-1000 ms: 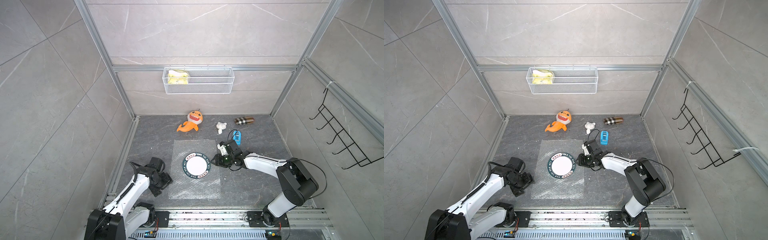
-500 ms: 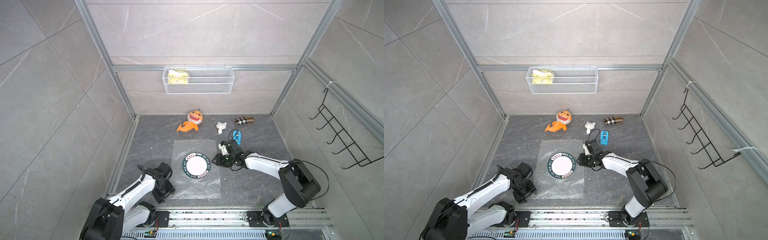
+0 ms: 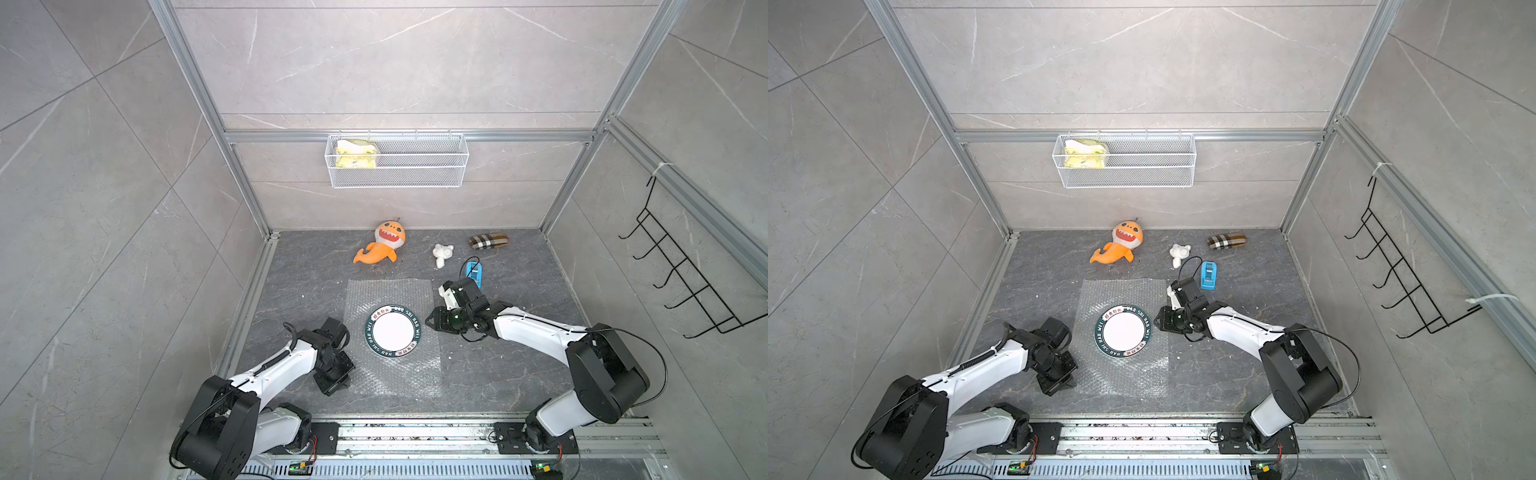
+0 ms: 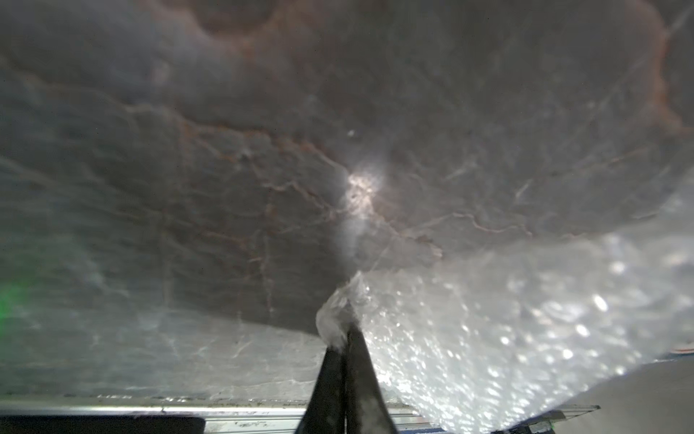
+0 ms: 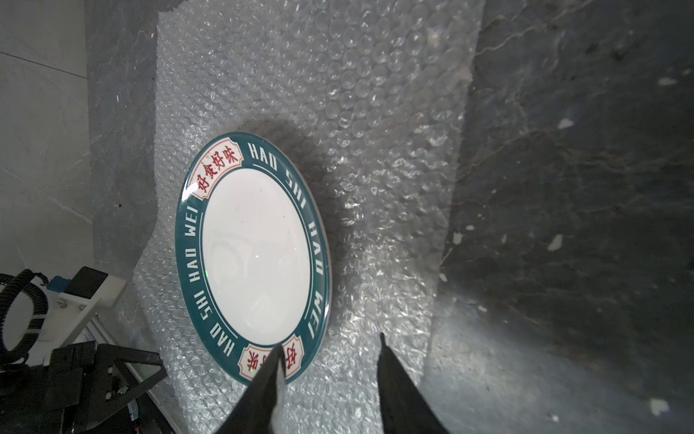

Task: Wrap dinner plates in bubble wrap
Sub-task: Wrap the plate in the bubble wrap.

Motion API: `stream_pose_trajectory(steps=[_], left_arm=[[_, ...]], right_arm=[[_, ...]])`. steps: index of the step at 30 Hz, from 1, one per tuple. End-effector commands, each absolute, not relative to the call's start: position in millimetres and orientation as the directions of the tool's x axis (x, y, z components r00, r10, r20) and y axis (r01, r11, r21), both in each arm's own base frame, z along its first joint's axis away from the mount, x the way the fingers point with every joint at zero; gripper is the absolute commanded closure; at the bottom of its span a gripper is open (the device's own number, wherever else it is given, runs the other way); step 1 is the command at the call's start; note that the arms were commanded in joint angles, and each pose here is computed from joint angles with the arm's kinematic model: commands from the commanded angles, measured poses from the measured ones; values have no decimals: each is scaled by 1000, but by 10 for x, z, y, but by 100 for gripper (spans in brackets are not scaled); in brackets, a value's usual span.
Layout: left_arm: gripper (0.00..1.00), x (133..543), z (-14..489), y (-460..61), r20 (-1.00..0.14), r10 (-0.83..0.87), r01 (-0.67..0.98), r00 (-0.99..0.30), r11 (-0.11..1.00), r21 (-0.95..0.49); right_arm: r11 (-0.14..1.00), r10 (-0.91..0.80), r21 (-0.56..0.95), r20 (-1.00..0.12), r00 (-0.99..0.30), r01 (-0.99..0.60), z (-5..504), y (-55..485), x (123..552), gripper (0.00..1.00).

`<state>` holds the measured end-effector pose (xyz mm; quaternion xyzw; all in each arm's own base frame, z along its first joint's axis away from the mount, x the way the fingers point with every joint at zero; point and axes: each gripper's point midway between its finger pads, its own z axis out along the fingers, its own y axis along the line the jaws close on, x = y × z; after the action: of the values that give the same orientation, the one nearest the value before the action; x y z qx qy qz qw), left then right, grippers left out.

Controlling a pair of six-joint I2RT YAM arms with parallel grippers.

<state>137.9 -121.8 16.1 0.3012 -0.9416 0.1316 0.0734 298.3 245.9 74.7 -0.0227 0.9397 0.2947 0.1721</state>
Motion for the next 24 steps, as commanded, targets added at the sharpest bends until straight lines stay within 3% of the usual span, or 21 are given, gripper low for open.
stream_pose_trajectory(steps=[1, 11, 19, 24], left_arm=[[100, 1640, 364, -1340, 162, -525, -549, -835, 788, -279], [100, 2541, 1040, -1800, 36, -447, -417, -894, 796, -439], [100, 3250, 991, -2236, 28, -401, -362, -916, 790, -496], [100, 3432, 789, -2391, 49, -389, -359, -920, 785, -506]], right_arm=[[836, 42, 522, -370, -928, -171, 874, 2414, 2979, 58], [860, 1, 470, -392, -920, -199, 957, 2304, 2921, 58], [882, -38, 420, -389, -920, -214, 1016, 2150, 2764, 58], [870, -53, 437, -378, -924, -228, 1036, 2133, 2578, 58]])
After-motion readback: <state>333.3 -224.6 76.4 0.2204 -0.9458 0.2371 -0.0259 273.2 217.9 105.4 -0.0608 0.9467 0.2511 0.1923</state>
